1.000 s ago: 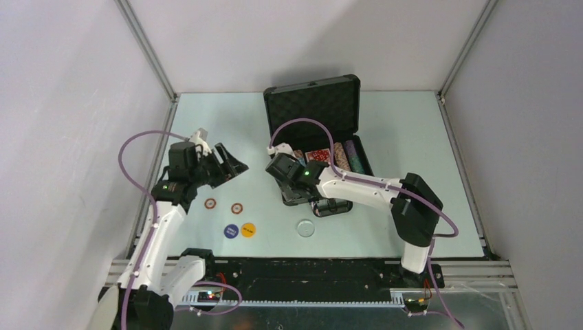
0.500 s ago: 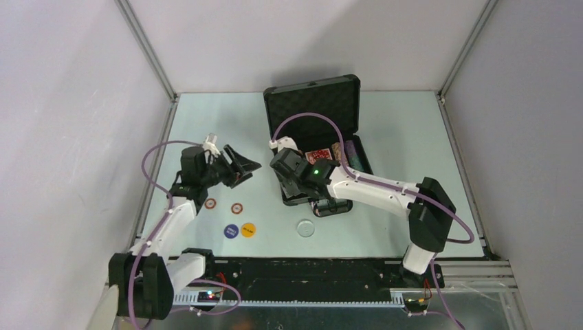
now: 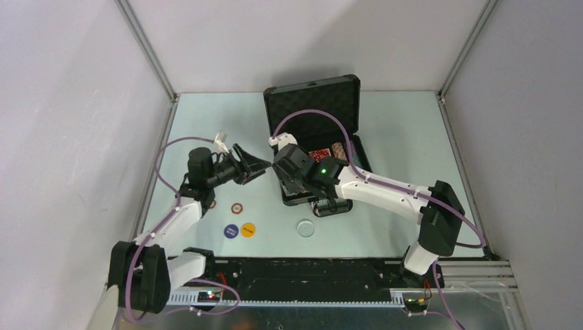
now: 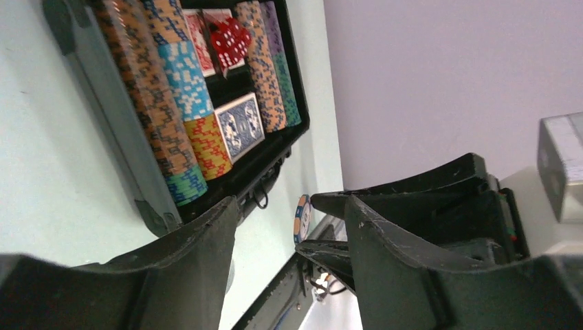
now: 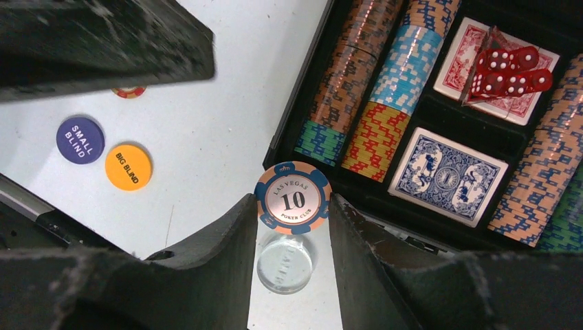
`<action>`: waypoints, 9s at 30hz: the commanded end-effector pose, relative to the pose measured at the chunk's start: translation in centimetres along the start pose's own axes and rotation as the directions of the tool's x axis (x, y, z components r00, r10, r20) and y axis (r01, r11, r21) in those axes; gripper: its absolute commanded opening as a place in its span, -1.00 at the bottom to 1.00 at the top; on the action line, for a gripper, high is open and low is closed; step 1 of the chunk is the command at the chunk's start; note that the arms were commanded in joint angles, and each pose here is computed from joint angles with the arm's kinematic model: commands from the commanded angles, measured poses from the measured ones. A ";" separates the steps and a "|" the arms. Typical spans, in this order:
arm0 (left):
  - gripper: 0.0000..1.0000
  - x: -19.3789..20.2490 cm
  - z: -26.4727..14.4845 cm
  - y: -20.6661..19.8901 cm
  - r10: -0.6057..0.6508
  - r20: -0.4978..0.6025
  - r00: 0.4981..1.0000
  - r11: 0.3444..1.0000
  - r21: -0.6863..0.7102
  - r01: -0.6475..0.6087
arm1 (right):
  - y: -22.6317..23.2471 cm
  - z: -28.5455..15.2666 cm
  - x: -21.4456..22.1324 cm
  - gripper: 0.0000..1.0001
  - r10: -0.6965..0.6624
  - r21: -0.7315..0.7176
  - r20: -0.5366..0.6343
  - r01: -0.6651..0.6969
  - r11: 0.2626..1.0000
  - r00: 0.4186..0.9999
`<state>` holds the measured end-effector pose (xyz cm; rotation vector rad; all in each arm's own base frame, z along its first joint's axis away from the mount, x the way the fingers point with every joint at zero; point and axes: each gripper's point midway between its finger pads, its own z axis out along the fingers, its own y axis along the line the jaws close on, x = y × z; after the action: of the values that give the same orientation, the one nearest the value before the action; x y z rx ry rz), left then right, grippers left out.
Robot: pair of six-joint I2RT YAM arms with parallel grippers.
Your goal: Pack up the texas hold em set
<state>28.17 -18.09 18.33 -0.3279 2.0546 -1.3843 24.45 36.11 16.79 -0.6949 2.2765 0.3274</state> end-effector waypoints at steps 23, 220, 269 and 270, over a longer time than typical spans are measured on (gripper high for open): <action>0.11 4.2 1.8 -3.0 0.042 -0.153 0.987 0.985 0.170 -0.015 | 0.2 -3.2 -3.1 -0.08 -0.025 -0.060 0.112 0.032 0.998 0.993; -0.05 4.6 -1.1 4.3 0.023 -0.146 0.989 0.988 -0.146 -0.044 | 2.9 2.2 8.0 -0.09 0.155 0.058 -0.072 -0.151 0.987 0.985; -0.03 4.5 3.6 1.5 -0.051 -0.149 0.988 0.999 -0.008 0.051 | 0.1 1.6 8.7 0.29 0.122 -0.074 -0.137 -0.133 0.988 0.983; -0.03 4.5 3.5 1.4 -0.050 -0.149 0.988 0.999 -0.006 0.050 | 0.5 1.7 9.1 0.33 0.121 -0.078 -0.147 -0.134 0.988 0.982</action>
<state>26.69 -23.07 13.31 -0.2993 2.2489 -1.4744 21.59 32.84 10.66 -0.6354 2.4007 0.4273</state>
